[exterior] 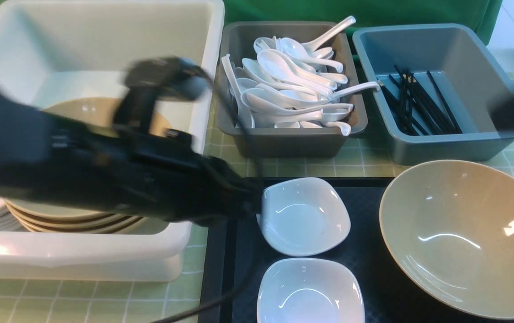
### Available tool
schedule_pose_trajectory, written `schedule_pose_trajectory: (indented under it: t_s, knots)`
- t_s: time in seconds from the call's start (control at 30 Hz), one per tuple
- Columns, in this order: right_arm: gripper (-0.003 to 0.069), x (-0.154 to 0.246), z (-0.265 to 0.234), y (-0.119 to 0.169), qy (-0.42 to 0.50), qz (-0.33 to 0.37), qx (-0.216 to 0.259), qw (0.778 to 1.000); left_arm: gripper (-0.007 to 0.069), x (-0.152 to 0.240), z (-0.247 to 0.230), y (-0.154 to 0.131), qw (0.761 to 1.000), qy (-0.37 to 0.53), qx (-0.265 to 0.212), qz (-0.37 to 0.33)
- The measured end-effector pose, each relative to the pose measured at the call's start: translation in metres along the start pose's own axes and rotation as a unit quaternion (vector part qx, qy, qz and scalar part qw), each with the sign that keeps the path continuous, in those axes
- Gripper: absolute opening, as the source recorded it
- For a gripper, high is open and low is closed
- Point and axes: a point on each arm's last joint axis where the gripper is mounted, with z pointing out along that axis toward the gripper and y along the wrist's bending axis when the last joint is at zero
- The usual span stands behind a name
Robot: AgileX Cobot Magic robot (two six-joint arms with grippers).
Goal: On green table put chopsticks spoon bowls plates into blue grey white boxes.
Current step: 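Grasp the large bowl on the tray by its rim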
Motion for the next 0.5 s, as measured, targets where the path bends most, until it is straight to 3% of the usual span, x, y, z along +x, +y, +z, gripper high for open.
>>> schedule_pose_trajectory:
  t_s: [0.13, 0.23, 0.27, 0.5]
  knots:
    - [0.0024, 0.058, -0.006, 0.02, -0.041, 0.023, 0.024, 0.999, 0.012, -0.02, 0.035, -0.006, 0.999, 0.03, 0.017, -0.014]
    - [0.0024, 0.079, -0.007, 0.026, -0.055, 0.037, 0.03, 0.997, 0.019, -0.033, 0.055, -0.009, 0.999, 0.045, 0.026, -0.014]
    - [0.0024, 0.091, -0.008, 0.031, -0.063, 0.042, 0.033, 0.997, 0.026, -0.042, 0.072, -0.011, 0.998, 0.06, 0.034, -0.01]
    - [0.0024, 0.103, -0.013, 0.037, -0.079, 0.044, 0.036, 0.995, 0.0507, -0.066, 0.147, 0.003, 0.992, 0.117, 0.052, -0.014]
